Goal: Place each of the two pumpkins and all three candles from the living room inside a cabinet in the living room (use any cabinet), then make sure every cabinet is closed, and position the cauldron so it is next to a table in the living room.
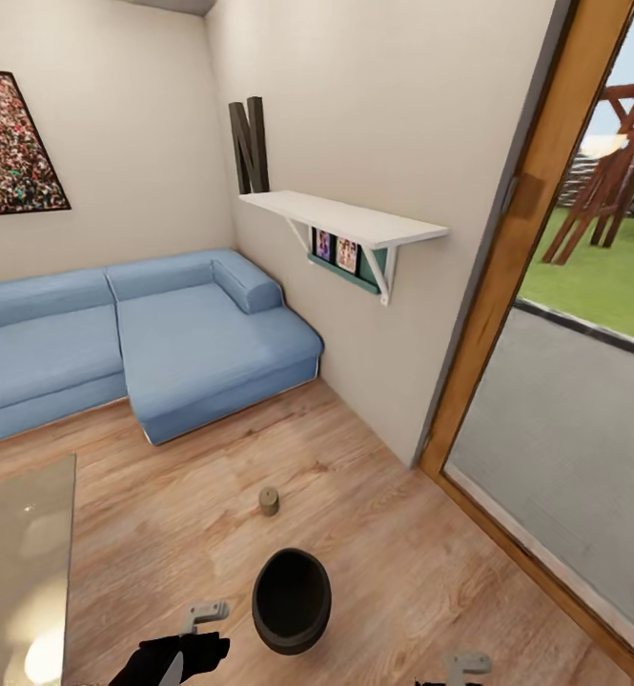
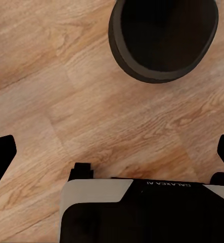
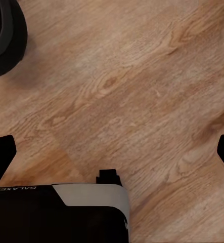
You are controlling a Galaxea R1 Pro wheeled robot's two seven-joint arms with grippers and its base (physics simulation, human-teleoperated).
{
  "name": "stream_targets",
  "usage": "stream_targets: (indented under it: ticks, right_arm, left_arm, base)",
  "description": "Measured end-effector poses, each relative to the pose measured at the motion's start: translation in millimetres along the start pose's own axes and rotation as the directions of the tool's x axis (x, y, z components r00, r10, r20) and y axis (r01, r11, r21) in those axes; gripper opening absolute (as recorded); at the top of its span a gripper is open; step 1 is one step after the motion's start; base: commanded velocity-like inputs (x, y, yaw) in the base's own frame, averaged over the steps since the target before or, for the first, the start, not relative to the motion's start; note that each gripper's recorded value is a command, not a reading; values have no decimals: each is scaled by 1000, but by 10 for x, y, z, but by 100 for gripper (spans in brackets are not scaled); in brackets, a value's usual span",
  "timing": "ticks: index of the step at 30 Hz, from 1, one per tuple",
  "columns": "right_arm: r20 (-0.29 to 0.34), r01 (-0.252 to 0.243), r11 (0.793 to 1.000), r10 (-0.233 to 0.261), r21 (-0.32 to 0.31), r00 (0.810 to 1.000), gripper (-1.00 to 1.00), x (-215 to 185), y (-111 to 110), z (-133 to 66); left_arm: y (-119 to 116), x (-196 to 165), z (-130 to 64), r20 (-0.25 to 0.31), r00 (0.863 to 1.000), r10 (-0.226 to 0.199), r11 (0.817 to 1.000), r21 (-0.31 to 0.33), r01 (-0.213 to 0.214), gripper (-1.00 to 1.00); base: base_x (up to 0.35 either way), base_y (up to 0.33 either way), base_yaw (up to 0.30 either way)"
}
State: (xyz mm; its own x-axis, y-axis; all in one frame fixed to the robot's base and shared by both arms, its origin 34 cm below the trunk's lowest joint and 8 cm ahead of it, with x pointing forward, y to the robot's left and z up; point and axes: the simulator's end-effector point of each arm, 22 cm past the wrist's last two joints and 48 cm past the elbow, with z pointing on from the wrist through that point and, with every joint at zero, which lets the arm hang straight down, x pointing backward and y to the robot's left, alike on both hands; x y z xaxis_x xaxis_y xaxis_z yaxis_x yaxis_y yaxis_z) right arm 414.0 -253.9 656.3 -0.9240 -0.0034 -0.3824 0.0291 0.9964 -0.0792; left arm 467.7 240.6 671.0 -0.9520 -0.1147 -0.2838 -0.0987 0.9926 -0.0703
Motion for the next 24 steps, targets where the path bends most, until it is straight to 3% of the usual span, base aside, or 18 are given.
stream_targets:
  ticks: [18,24]
  right_arm:
    - [-1,1,1000,-1,-2,1000,100,2,3,2]
    - [-1,1,1000,-1,-2,1000,100,2,5,2]
  left_arm:
    - [-1,-1,2,0,1000,0,1000,0,0,100]
    - [-9,0,2,0,1000,-1,1000,1,1,100]
  base:
    - [50,-24,14]
    - [89,-33,191]
